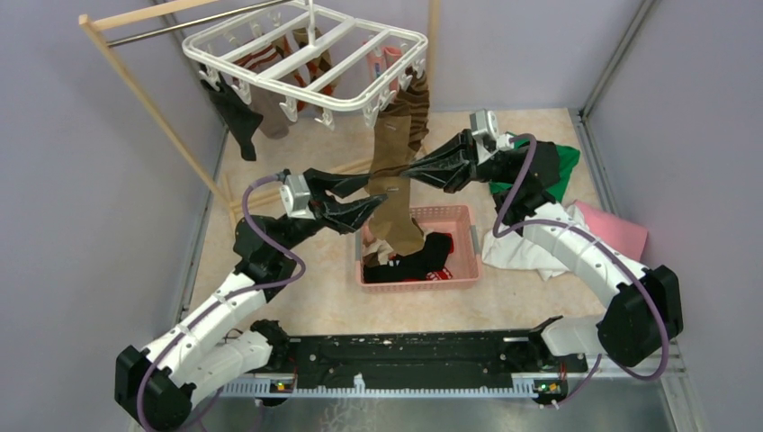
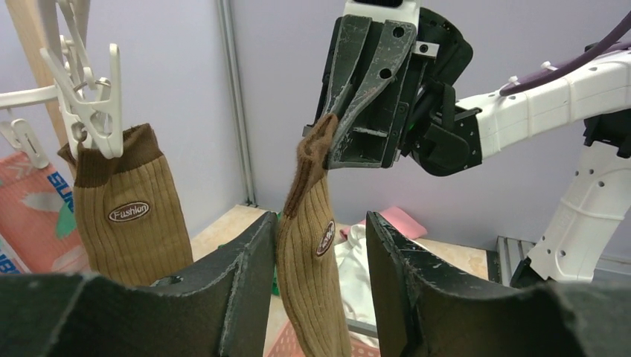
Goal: Clip the socks to the hanger
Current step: Open the clamp at the hanger.
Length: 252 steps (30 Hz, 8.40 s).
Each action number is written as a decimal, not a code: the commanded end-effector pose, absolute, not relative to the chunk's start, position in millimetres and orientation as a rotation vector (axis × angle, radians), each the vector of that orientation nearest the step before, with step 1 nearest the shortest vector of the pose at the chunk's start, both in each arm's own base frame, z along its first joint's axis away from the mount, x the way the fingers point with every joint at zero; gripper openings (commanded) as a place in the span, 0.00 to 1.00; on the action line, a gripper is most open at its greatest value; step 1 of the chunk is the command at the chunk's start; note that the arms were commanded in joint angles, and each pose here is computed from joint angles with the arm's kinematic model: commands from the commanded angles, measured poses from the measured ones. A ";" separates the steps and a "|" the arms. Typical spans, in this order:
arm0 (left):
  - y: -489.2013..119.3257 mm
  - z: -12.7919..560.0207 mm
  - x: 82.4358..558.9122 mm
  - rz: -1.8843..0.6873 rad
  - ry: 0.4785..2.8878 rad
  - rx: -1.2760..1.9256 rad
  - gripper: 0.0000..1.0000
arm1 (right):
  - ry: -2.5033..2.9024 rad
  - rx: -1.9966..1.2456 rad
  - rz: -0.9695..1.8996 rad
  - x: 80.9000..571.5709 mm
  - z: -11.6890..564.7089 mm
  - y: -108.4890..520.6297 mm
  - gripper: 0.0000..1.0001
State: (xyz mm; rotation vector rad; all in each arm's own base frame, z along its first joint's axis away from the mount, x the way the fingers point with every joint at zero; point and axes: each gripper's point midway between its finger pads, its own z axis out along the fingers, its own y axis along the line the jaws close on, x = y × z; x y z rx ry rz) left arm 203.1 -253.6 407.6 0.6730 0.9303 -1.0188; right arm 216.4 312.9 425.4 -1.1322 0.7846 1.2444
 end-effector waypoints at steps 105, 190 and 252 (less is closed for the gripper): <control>-217.3 401.3 247.3 -0.792 0.980 0.633 0.00 | 0.978 -0.961 0.893 303.4 463.5 306.4 0.33; -217.4 402.7 260.2 -0.806 0.988 0.684 0.00 | 0.842 -0.893 1.345 312.4 497.9 343.2 0.72; -215.3 404.2 255.7 -0.815 0.967 0.669 0.00 | 0.890 -0.877 1.273 312.7 499.0 339.4 0.47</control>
